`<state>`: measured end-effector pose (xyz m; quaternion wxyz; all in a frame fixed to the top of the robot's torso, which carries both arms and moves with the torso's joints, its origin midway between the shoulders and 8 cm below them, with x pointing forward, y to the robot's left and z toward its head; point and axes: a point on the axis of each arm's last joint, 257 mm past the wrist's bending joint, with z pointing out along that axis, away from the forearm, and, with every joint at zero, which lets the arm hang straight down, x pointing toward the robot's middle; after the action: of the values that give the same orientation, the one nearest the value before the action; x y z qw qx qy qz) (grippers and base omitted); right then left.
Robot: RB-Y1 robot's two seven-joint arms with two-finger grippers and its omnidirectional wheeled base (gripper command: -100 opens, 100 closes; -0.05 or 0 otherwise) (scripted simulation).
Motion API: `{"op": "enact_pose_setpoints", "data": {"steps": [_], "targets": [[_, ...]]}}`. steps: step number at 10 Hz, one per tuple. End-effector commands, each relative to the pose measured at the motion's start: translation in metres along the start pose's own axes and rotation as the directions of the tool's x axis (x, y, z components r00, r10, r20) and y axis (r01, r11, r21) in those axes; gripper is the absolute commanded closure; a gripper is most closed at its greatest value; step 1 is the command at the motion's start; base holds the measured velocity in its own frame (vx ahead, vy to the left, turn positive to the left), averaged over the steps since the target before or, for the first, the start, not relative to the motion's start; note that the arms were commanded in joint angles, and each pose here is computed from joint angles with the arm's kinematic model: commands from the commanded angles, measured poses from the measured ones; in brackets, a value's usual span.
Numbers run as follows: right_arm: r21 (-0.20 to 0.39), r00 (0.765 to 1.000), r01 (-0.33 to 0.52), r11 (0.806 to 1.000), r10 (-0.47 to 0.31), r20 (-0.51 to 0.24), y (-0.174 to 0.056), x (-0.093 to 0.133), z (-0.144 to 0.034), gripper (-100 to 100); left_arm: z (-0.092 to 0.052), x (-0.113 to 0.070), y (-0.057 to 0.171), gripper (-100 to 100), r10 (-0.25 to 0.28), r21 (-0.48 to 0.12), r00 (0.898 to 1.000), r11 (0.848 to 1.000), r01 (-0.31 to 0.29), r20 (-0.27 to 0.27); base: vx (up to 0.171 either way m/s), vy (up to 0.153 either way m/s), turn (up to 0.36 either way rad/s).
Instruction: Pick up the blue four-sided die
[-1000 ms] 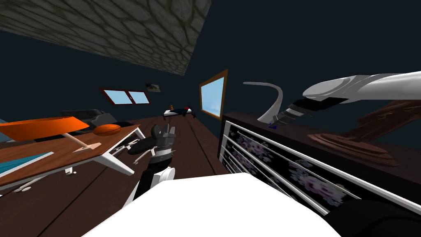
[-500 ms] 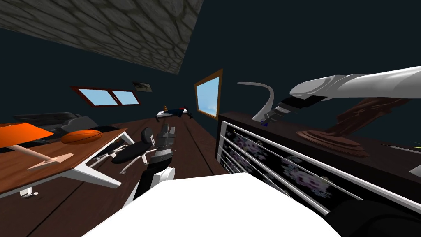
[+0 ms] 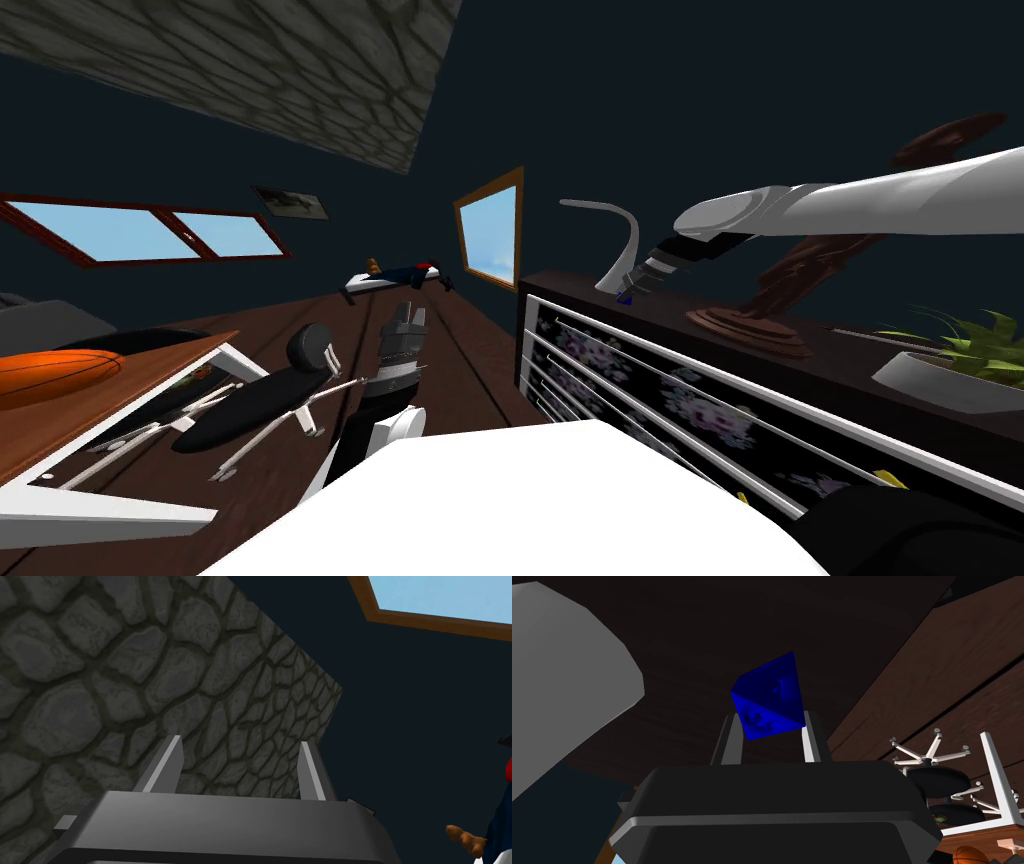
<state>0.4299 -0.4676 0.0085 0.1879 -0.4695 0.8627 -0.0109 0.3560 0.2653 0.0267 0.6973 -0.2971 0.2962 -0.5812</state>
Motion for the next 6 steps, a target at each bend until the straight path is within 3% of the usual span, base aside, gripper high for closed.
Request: {"op": "enact_pose_setpoints", "data": {"steps": [1,3,4,6], "targets": [[-0.020,1.000,0.030,0.999,-0.030,-0.008,0.010,-0.018,0.009,100,0.000,0.000,0.000,0,0.000,0.000,1.000,1.000,0.000,0.000,0.096,-0.037,-0.379],[-0.017,0.996,0.078,0.997,-0.077,0.035,0.013,-0.044,0.004,100,0.000,0.000,0.000,0,0.000,0.000,1.000,1.000,0.000,0.000,0.018,-0.009,-0.003],[-0.017,0.996,0.078,0.997,-0.077,0.035,0.013,-0.044,0.004,100,0.000,0.000,0.000,0,0.000,0.000,1.000,1.000,0.000,0.000,-0.012,-0.001,0.039],[-0.010,0.992,0.121,0.993,-0.121,0.025,0.019,-0.071,0.009,100,0.000,0.000,0.000,0,0.000,0.000,1.000,1.000,0.000,0.000,0.073,-0.024,-0.364]]}}
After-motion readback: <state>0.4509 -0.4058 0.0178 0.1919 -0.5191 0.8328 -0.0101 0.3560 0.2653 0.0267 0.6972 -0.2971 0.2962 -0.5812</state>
